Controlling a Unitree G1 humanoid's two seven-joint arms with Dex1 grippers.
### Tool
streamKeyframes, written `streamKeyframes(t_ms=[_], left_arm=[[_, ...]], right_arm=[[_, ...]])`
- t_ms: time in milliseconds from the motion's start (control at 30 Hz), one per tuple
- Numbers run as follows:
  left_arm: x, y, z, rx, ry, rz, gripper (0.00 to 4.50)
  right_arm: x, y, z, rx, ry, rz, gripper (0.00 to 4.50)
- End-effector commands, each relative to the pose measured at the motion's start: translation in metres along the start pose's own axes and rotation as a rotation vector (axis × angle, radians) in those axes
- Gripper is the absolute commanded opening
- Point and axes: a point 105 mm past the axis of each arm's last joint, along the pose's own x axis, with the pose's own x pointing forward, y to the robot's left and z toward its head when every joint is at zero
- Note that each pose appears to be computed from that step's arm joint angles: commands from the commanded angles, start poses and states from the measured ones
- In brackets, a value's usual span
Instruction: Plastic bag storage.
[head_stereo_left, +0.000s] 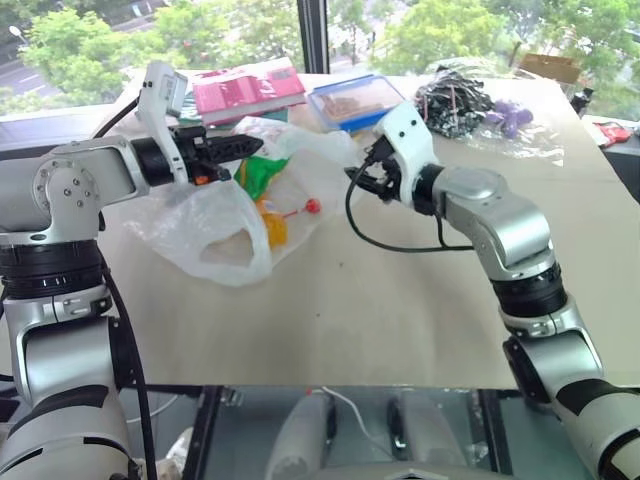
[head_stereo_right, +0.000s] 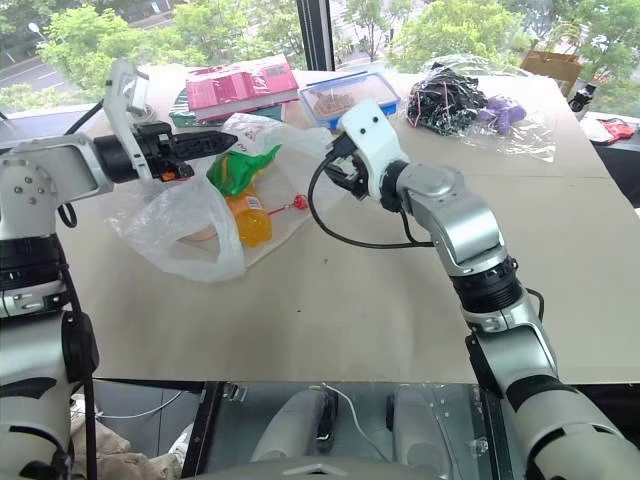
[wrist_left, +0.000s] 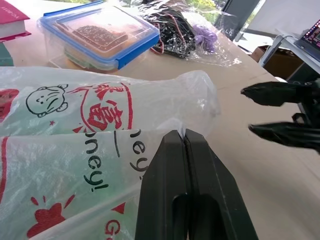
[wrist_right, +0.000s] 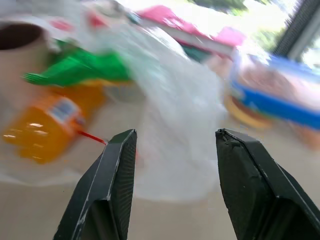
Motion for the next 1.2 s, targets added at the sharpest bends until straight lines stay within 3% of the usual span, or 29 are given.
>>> streamKeyframes(t_ms=[33, 200, 300, 367, 400, 433, 533, 600, 633, 700, 800, 967, 1100, 1200], left_arm=[[-0.003, -0.006, 0.018, 0.052, -0.049, -0.010, 0.00], [-0.005, -0.010, 0.019, 0.059, -0.046, -0.016, 0.00], [-0.006, -0.012, 0.018, 0.074, -0.033, -0.012, 0.00], [-0.008, -0.011, 0.019, 0.148, -0.041, 0.016, 0.00], [-0.011, -0.013, 0.022, 0.173, -0.062, 0.009, 0.25], [-0.014, -0.016, 0.024, 0.191, -0.076, -0.005, 0.52], [-0.019, -0.014, 0.022, 0.205, -0.054, 0.035, 1.75], [-0.023, -0.004, 0.018, 0.143, -0.026, 0.100, 2.50], [-0.029, -0.011, 0.017, 0.094, -0.037, 0.037, 2.84], [-0.043, -0.025, 0.009, 0.070, -0.013, -0.076, 2.84], [-0.085, -0.051, -0.015, -0.023, 0.151, -0.209, 2.84], [-0.115, -0.075, -0.048, -0.138, 0.313, -0.290, 2.84], [-0.114, -0.078, -0.071, -0.162, 0.354, -0.271, 2.84], [-0.091, -0.080, -0.094, -0.107, 0.343, -0.227, 2.84]], right_arm=[[0.015, -0.007, 0.002, 0.002, -0.007, -0.035, 2.53], [0.037, 0.001, 0.012, 0.164, -0.056, 0.066, 2.53], [0.042, -0.006, 0.013, 0.182, -0.057, 0.048, 1.67], [0.043, -0.009, 0.014, 0.189, -0.062, 0.043, 0.72], [0.043, -0.010, 0.015, 0.197, -0.070, 0.047, 0.15], [0.042, -0.011, 0.016, 0.200, -0.076, 0.050, 0.00], [0.040, -0.012, 0.016, 0.199, -0.078, 0.057, 0.00], [0.040, -0.013, 0.015, 0.199, -0.078, 0.056, 0.00], [0.040, -0.014, 0.014, 0.201, -0.079, 0.052, 0.00], [0.039, -0.016, 0.014, 0.202, -0.080, 0.050, 0.00], [0.038, -0.016, 0.016, 0.200, -0.086, 0.052, 0.00], [0.036, -0.021, 0.014, 0.209, -0.089, 0.042, 0.00], [0.035, -0.023, 0.014, 0.223, -0.089, 0.040, 0.00], [0.034, -0.023, 0.015, 0.224, -0.089, 0.043, 0.00]])
